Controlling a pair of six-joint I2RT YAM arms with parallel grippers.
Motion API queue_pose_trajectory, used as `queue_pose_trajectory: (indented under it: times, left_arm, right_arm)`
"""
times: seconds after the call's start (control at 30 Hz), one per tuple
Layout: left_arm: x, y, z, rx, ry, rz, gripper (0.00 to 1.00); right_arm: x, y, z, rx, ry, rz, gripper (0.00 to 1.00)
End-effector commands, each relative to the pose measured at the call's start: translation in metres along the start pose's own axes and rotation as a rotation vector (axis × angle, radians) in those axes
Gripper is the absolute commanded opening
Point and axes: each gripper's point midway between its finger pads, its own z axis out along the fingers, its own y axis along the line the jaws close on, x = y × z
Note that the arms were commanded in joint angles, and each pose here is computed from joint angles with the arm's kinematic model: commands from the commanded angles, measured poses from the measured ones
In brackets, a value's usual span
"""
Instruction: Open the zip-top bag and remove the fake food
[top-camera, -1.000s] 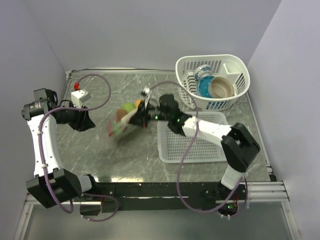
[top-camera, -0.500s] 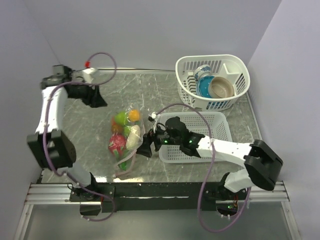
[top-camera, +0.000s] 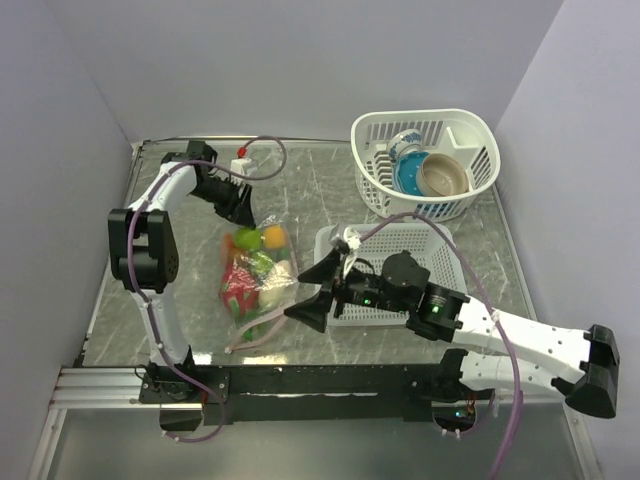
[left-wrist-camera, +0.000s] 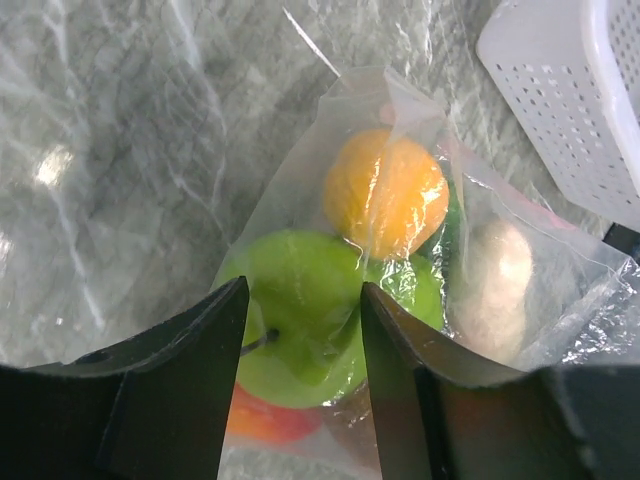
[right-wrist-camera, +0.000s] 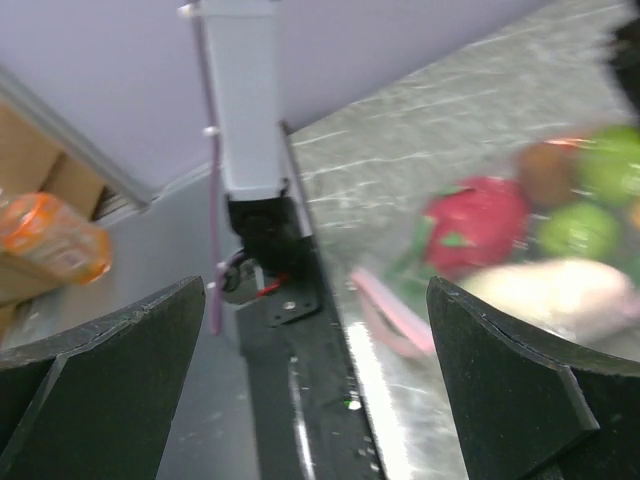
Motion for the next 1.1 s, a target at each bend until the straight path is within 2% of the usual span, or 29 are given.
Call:
queue_pose_trajectory:
  times: [0.0, 0.03, 0.13, 0.17, 0.23, 0.27, 0.33, 0.47, 0.53, 0.57, 0.6, 0.67, 0.8, 0.9, 1.0, 1.07]
  left_arm:
    - [-0.019, -0.005, 0.016, -0.03, -0.016, 0.044, 0.54]
    - [-0.024, -0.009, 0.023, -0.032, -0.026, 0.045, 0.53]
    - [-0.035, -0.004, 0.034, -0.093, -0.055, -0.004, 0.37]
    - [-0.038, 0.0, 0.037, -0.122, -0.054, -0.026, 0.21]
    - [-0.043, 0.022, 0.027, -0.29, -0.037, -0.119, 0.04]
    - [-0.042, 0.031, 0.022, -0.338, -0.023, -0.143, 0.01]
    - [-0.037, 0.038, 0.005, -0.367, -0.028, -0.189, 0.01]
    - [-0.027, 0.04, -0.037, -0.431, -0.081, -0.196, 0.3]
    - [-0.014, 0.047, -0.053, -0.45, -0.101, -0.205, 0.38]
    - [-0.009, 0.05, -0.056, -0.445, -0.106, -0.211, 0.48]
    - [-0.001, 0.06, -0.059, -0.45, -0.118, -0.239, 0.5]
    - [0.016, 0.065, -0.044, -0.39, -0.057, -0.278, 0.52]
    - [0.011, 0.06, -0.04, -0.282, -0.066, -0.321, 0.58]
    - [0.003, 0.055, -0.049, -0.283, -0.098, -0.3, 0.6]
    - [0.003, 0.053, -0.07, -0.298, -0.124, -0.302, 0.62]
    - [0.0, 0.041, -0.089, -0.287, -0.154, -0.3, 0.7]
  right_arm:
    - [0.036, 0.017, 0.024, -0.062, 0.099, 0.032, 1.0]
    - [0.044, 0.018, 0.03, -0.071, 0.118, 0.033, 1.0]
    - [0.059, 0.021, 0.038, -0.085, 0.151, 0.028, 1.0]
    - [0.064, 0.021, 0.039, -0.089, 0.164, 0.024, 1.0]
    - [0.075, 0.014, 0.043, -0.07, 0.189, 0.016, 1.0]
    - [0.078, 0.011, 0.044, -0.056, 0.197, 0.011, 1.0]
    - [0.087, 0.003, 0.05, -0.032, 0.218, 0.005, 1.0]
    - [0.104, 0.0, 0.061, -0.044, 0.263, 0.015, 1.0]
    - [0.113, 0.002, 0.066, -0.07, 0.284, 0.033, 0.98]
    - [0.114, 0.002, 0.068, -0.072, 0.288, 0.036, 0.96]
    - [0.117, 0.002, 0.069, -0.073, 0.297, 0.036, 0.94]
    - [0.126, -0.003, 0.073, -0.061, 0.316, 0.04, 0.91]
    - [0.133, -0.02, 0.074, 0.019, 0.32, 0.027, 0.88]
    - [0.132, -0.039, 0.074, 0.113, 0.31, -0.004, 0.84]
    - [0.119, -0.062, 0.073, 0.227, 0.276, -0.021, 0.74]
    - [0.114, -0.071, 0.068, 0.267, 0.251, -0.014, 0.68]
